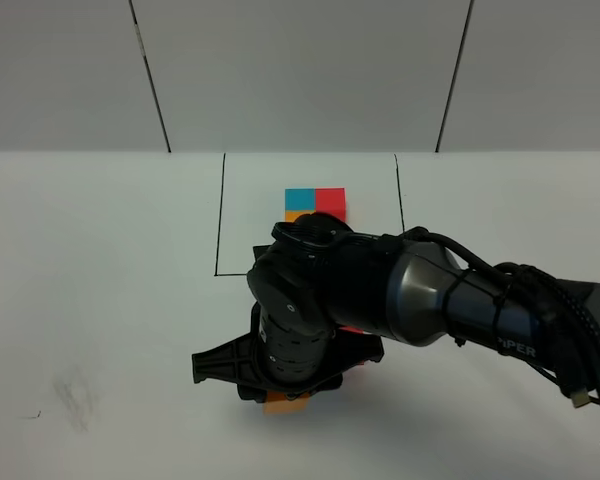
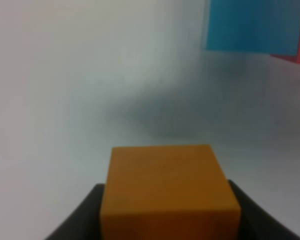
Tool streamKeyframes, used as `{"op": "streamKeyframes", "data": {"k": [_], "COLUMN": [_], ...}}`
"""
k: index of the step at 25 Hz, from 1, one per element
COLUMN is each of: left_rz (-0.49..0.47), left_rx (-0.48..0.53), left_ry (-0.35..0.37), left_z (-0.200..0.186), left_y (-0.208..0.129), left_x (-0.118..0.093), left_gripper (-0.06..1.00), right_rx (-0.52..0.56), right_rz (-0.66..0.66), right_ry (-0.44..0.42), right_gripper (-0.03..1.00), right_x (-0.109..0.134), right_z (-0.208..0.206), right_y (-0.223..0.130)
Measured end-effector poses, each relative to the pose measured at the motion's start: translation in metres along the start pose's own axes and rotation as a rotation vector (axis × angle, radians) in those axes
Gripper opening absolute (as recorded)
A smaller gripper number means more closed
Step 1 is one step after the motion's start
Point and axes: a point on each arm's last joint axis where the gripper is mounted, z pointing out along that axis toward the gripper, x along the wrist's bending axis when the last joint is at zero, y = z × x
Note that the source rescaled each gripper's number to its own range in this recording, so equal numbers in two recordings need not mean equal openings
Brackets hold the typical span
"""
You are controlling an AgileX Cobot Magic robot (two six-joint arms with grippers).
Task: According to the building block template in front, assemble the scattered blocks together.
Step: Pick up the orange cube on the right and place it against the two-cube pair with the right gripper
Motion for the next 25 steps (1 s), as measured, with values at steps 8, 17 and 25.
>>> {"op": "streamKeyframes", "data": {"k": [8,17,25], "left_rz": [0.0,0.0,-0.001], "left_rx": [0.0,0.0,0.0], "left_ry": [0.0,0.0,0.0], "left_z": [0.0,0.0,0.0], "left_y": [0.0,0.0,0.0], "left_x": [0.0,0.0,0.0], "left_gripper": [0.46,0.46,0.46], "right_rx": [0.022,0.03,0.032], "right_rz": [0.024,0.06,0.046], "right_ry": [-0.045,-0.073,-0.089], "right_gripper": [0.28,0.28,0.28], "right_x": [-0.007,-0.022,-0.023], "right_z": [0.024,0.035,0.042], "right_y": [0.005,0.015,0.015]}}
